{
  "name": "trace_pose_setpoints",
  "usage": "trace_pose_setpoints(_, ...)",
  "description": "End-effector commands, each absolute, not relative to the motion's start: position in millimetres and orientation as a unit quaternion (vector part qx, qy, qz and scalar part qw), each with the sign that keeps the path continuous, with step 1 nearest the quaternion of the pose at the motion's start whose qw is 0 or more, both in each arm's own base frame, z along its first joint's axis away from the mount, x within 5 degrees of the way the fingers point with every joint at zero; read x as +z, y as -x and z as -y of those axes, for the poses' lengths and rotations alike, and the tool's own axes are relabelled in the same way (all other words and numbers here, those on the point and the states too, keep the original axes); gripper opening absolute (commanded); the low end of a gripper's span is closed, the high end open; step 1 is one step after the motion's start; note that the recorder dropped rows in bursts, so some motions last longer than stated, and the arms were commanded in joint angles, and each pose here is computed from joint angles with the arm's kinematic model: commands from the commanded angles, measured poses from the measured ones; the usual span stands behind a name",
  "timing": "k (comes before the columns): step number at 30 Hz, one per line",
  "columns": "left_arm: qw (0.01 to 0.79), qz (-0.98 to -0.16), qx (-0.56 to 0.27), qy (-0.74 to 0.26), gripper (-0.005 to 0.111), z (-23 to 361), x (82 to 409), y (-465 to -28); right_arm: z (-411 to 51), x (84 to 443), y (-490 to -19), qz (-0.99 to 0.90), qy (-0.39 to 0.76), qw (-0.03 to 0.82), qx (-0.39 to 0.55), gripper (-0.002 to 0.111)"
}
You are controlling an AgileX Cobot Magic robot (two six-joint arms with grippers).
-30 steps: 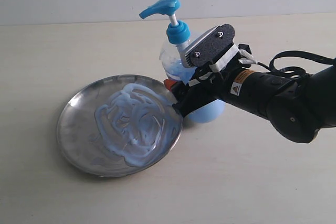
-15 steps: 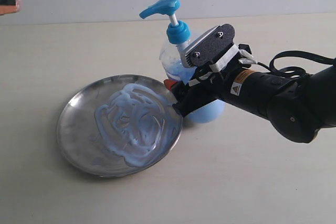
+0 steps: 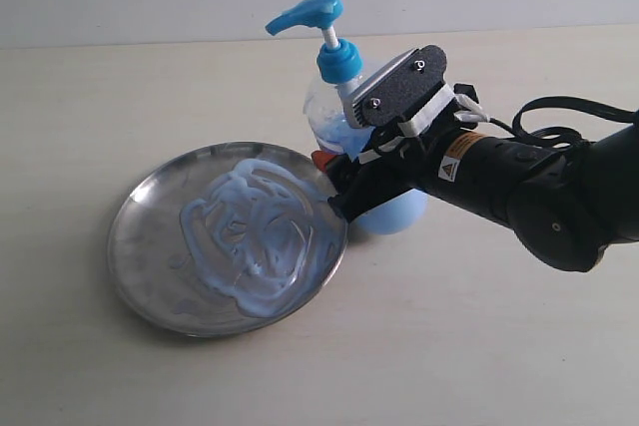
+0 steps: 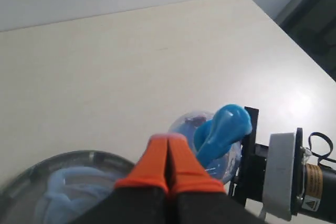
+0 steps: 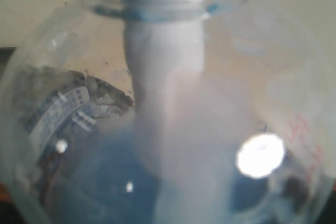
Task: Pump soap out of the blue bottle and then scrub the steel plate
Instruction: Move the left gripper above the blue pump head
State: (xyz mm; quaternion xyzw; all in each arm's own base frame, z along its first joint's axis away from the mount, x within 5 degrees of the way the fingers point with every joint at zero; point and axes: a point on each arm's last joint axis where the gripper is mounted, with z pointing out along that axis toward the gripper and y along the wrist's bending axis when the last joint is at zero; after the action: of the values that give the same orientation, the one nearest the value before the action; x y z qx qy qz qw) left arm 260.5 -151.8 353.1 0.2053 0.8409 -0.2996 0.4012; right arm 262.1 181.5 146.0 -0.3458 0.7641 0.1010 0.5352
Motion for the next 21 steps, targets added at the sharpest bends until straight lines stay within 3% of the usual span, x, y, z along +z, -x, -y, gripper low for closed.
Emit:
trace_pose_setpoints(1, 0.398, -0.828, -0.31, -0.243, 0.0, 176.9, 355.9, -272.1, -184.8, 162.3, -266.2, -0.73, 0.331, 0.587, 0.111, 0.0)
trace_pose_setpoints(10, 0.389, -0.821, -0.316, -0.274, 0.0, 209.6, 350.7, -296.2, -185.1, 162.3, -266.0, -0.729, 0.334, 0.587, 0.112, 0.0)
trace_pose_setpoints(21, 0.353, -0.818, -0.329, -0.312, 0.0, 232.9, 343.4, -288.8, -185.1, 162.3, -266.0, -0.729, 0.334, 0.587, 0.112, 0.0)
